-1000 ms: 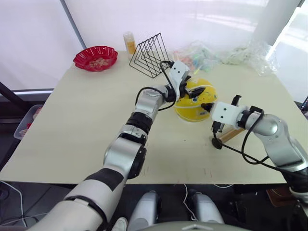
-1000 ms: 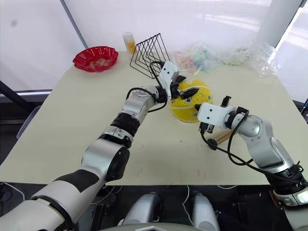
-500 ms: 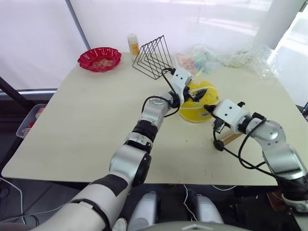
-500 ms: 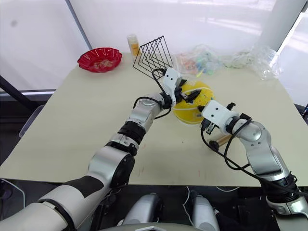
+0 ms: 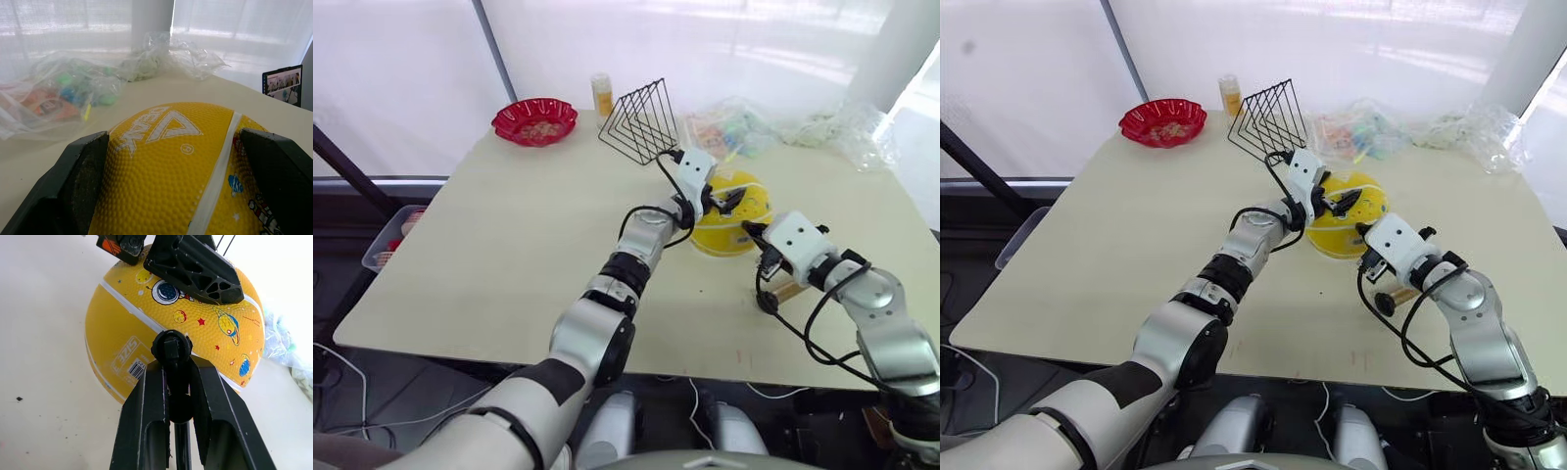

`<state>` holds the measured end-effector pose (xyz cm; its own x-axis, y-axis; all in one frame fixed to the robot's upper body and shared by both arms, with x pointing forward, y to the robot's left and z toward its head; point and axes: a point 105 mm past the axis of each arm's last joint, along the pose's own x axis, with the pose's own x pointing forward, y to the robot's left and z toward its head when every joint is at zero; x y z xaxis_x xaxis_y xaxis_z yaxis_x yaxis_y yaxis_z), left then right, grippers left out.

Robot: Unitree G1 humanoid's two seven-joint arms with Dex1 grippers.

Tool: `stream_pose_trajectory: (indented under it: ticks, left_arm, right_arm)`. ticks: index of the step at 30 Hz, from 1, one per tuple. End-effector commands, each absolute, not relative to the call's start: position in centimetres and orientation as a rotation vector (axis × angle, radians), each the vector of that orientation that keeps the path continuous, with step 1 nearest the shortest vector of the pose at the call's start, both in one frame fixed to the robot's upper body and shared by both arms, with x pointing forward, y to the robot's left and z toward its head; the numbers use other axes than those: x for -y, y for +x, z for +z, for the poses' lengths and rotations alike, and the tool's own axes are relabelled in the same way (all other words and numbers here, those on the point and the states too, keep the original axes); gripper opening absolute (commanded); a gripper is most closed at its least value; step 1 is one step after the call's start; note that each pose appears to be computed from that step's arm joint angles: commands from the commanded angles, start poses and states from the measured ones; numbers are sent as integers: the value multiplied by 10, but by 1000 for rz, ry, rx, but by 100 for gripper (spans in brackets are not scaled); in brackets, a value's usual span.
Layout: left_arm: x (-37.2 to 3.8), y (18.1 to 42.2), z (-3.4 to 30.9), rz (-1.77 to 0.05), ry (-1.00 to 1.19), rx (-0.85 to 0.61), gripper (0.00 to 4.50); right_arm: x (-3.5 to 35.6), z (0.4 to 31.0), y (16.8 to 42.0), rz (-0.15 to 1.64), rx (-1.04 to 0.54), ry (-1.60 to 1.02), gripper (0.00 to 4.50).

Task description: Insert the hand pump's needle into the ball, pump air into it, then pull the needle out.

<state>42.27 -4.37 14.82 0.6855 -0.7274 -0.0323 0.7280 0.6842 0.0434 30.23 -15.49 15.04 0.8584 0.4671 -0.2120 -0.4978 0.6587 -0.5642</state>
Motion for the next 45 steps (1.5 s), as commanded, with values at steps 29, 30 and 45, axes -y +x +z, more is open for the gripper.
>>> stream_pose_trajectory:
  ticks: [29, 30, 45]
  left_arm:
    - [30, 410, 233, -1020, 66, 272, 450]
    - [28, 408, 238, -1030, 66, 288, 450]
    - [-60, 342, 247, -1305, 225, 282, 450]
  right_arm:
    - [191, 152, 296, 395, 55, -622, 7]
    - [192, 152, 296, 390, 55, -617, 7]
    - [206, 155, 304, 316, 80, -548, 7]
